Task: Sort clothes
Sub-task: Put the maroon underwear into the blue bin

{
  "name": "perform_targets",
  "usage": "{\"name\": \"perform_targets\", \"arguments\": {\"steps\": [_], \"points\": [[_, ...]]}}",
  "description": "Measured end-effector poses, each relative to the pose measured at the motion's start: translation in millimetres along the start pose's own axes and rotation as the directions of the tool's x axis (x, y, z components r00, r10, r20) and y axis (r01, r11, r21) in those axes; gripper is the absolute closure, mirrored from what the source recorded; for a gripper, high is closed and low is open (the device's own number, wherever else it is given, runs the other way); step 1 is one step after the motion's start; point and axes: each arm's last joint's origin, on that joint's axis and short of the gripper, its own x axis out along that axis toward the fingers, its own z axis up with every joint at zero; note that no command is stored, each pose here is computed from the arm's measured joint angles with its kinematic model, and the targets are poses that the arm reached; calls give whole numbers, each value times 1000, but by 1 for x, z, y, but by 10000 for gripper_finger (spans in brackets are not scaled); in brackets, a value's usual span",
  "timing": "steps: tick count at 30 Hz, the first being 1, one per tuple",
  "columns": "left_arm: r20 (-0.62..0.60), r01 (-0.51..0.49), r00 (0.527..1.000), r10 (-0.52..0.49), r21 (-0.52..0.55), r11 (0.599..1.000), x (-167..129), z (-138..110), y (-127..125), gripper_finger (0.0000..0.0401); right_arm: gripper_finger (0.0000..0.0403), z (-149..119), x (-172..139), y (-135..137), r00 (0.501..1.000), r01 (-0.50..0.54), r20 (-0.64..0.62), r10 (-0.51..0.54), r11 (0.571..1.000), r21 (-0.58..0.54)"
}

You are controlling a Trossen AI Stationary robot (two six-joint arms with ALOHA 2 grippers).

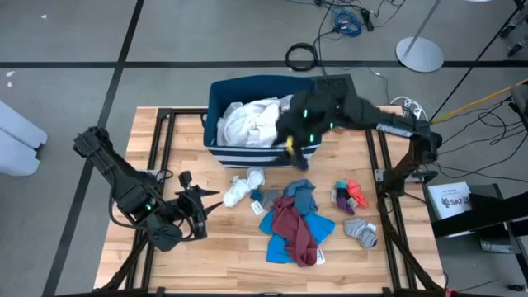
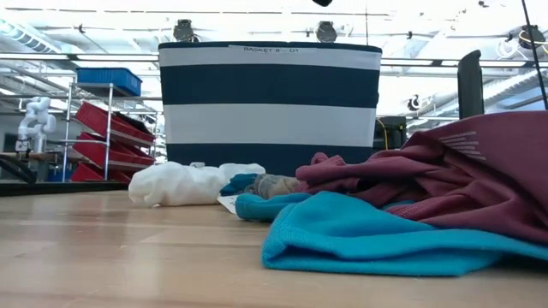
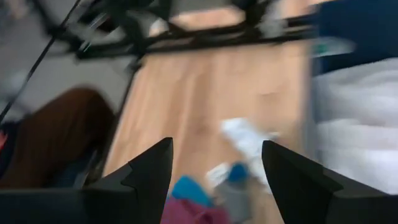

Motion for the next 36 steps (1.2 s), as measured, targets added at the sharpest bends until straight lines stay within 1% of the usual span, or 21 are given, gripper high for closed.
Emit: {"name": "perform_targets", "arguments": {"steps": [2, 5, 7, 9, 11, 12, 15, 17, 18, 22, 26, 29, 31, 33, 36], "points": [[-3, -2, 1000, 2, 5, 1000, 1, -1, -2, 256, 170, -10, 23, 20, 998, -49, -27, 48, 997, -51], [-6, -4, 1000, 4, 11, 1000, 3, -1, -4, 256, 170, -32, 65, 45, 997, -70, -35, 66, 988, -139], [-5, -3, 1000, 3, 9, 1000, 4, -1, -5, 256, 170, -51, 93, 55, 997, -69, 5, 72, 980, -187], [0, 0, 1000, 0, 0, 1000, 4, -1, -6, 256, 170, -74, 119, 57, 992, -82, 76, 100, 972, -220], [6, 3, 1000, -3, -9, 1000, 4, 0, -6, 256, 170, -97, 142, 54, 979, -79, 167, 118, 972, -223], [6, 3, 1000, -3, -8, 1000, 4, 0, -6, 256, 170, -106, 150, 50, 968, -55, 227, 105, 975, -216], [5, -4, 1000, 4, -11, 1000, 5, 1, -5, 256, 170, -135, 171, 34, 939, 72, 342, -9, 982, -174], [3, -14, 1000, 14, -16, 1000, 7, 1, -4, 256, 170, -155, 183, 19, 930, 144, 359, -86, 979, -141], [1, -21, 1000, 21, -19, 1000, 9, 2, -3, 256, 170, -161, 188, 12, 925, 160, 365, -105, 979, -125], [-12, -45, 999, 45, -16, 999, 16, 2, -1, 256, 170, -171, 205, -10, 935, 187, 319, -157, 980, -64], [-37, -47, 998, 48, 7, 999, 23, 2, -2, 256, 170, -174, 224, -27, 942, 223, 264, -205, 974, -38], [-63, -34, 997, 35, 12, 999, 28, 1, -3, 256, 170, -168, 238, -32, 938, 231, 271, -214, 972, -33], [-74, -29, 997, 30, 10, 1000, 30, 1, -3, 256, 170, -169, 250, -34, 941, 248, 244, -233, 968, -30], [-77, -28, 997, 29, 12, 1000, 30, 1, -3, 256, 170, -172, 261, -35, 939, 289, 201, -278, 957, -28], [-77, -28, 997, 29, 13, 1000, 30, 1, -3, 256, 170, -170, 273, -34, 917, 374, 158, -365, 927, -27]]}}
